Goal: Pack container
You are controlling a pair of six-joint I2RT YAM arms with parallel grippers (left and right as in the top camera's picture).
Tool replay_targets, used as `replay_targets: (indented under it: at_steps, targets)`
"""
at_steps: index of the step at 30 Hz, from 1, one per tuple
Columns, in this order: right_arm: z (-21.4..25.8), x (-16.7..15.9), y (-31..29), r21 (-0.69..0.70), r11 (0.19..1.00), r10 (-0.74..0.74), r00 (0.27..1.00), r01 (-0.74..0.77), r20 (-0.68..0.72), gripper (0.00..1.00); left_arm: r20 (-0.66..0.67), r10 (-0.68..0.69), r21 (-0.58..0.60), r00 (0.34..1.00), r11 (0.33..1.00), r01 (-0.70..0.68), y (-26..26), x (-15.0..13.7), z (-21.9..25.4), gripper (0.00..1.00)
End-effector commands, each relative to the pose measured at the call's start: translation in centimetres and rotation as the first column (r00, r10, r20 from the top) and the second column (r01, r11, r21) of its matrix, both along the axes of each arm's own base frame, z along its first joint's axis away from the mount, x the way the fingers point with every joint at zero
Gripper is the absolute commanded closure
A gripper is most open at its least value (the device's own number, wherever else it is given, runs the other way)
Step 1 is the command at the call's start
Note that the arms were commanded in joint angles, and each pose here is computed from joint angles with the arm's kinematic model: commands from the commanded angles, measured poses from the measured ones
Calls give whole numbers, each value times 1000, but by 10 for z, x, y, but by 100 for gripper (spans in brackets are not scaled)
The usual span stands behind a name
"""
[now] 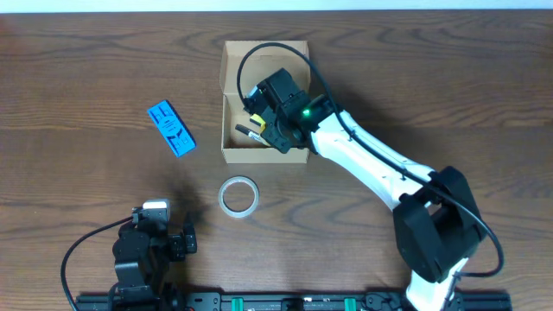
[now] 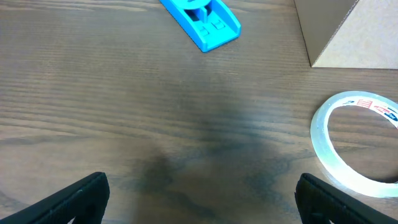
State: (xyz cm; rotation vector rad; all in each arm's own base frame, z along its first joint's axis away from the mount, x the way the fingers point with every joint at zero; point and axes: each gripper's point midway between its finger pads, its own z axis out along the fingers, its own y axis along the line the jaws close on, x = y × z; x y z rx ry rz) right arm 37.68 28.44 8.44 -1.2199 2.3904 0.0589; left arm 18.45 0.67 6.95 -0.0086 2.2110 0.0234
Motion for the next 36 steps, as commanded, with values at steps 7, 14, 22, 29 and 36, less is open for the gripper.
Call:
replay_targets:
  at_steps: [7, 14, 22, 29, 36]
  targets:
    - [0, 14, 8, 12, 999, 36, 999, -36, 38, 55, -18, -10, 15, 1000, 1000, 11, 0, -2, -7, 4]
    - [26, 20, 12, 75, 997, -7, 997, 1, 80, 18, -18, -10, 15, 1000, 1000, 11, 0, -2, -7, 5]
    - [100, -16, -5, 162, 987, -34, 996, 21, 77, 1, -18, -10, 15, 1000, 1000, 11, 0, -2, -7, 5]
    - [148, -65, -45, 218, 975, -62, 990, 34, 126, 1, -18, -10, 15, 1000, 1000, 11, 0, -2, -7, 5]
    - [151, -123, -114, 355, 923, -221, 959, 147, 177, 1, -18, -11, 15, 1000, 1000, 11, 0, -2, -7, 5]
